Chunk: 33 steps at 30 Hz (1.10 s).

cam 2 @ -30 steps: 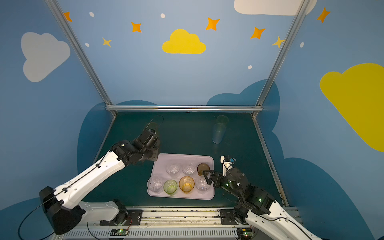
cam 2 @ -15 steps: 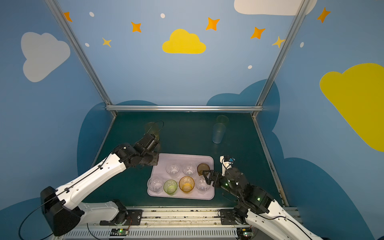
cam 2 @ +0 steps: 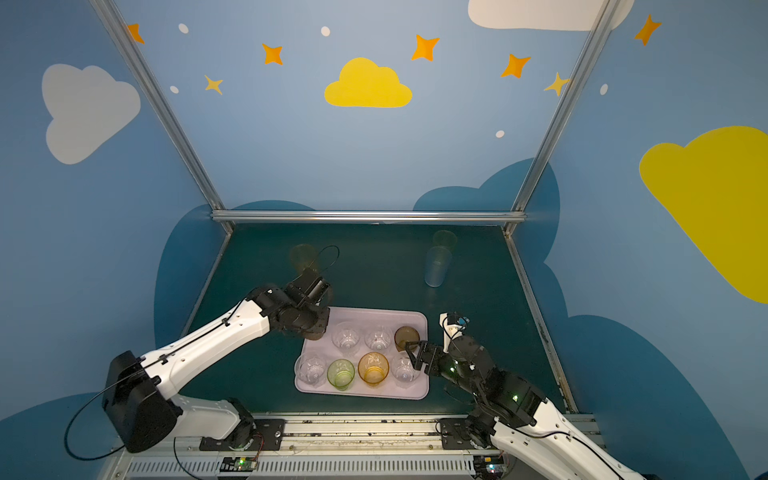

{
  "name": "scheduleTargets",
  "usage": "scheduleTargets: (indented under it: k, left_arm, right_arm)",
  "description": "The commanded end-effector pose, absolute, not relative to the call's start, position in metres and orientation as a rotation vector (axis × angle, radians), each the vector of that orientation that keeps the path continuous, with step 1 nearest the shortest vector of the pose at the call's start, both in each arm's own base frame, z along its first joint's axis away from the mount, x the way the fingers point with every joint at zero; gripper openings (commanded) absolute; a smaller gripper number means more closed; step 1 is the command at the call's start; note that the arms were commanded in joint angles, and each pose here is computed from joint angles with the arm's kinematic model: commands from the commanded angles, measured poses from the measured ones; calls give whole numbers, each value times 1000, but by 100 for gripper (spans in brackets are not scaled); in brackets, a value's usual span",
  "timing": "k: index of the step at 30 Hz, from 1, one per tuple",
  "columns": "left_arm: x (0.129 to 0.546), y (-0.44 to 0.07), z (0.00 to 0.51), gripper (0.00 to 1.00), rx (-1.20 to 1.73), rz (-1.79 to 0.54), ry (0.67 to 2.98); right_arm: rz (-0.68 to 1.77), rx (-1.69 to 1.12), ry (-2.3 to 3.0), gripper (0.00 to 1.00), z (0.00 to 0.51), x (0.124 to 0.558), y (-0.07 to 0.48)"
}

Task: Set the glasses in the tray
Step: 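Lower the brown textured glass onto the tray corner nearest the left arm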

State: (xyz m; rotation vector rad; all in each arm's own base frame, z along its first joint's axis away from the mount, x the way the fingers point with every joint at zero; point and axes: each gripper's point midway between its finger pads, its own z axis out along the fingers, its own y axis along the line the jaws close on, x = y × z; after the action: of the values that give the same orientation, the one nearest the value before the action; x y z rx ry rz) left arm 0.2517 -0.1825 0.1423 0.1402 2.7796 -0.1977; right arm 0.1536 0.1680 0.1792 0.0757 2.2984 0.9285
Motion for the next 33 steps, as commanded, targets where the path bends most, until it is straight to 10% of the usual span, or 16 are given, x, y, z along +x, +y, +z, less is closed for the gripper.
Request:
scheduleTargets:
  k: [1,33]
  left_arm:
    - [248,-185,135,4,147,-210,2798]
    - [239,-193,104,6,183,-194,2887]
  right_arm:
    - [911,95,2293,88,176,157,166]
    - [871,146,2315,88,164,162,163]
